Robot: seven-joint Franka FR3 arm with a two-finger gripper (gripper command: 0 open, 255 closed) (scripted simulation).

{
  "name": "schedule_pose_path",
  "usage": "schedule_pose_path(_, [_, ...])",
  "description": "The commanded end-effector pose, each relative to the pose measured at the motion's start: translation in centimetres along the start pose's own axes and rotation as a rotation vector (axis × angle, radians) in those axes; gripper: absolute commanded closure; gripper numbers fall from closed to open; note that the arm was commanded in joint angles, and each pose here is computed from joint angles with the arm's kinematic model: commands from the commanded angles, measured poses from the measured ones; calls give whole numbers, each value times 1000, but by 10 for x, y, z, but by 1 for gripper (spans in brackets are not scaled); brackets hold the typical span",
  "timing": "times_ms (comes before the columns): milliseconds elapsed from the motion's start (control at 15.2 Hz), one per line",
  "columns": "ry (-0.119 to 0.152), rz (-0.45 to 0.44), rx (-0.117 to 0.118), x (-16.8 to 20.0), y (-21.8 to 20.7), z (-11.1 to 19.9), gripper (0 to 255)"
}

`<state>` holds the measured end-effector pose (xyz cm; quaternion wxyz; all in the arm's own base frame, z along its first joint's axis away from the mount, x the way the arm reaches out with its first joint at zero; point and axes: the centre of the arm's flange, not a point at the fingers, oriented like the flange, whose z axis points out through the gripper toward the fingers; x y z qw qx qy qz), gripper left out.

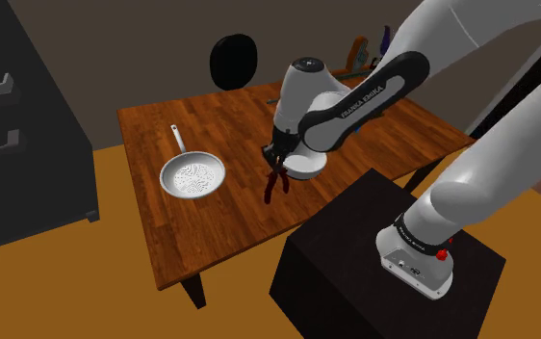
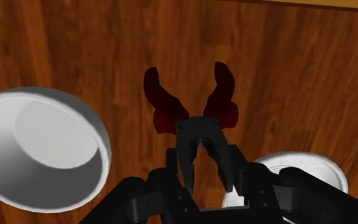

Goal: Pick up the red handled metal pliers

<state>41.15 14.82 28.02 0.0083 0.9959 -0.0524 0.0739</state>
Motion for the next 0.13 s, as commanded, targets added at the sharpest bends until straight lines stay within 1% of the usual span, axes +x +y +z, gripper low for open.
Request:
schedule_pose_path(0, [-1, 0, 1, 0, 0, -7, 255])
schedule_pose_path(66, [-1, 0, 1, 0, 0, -7, 255])
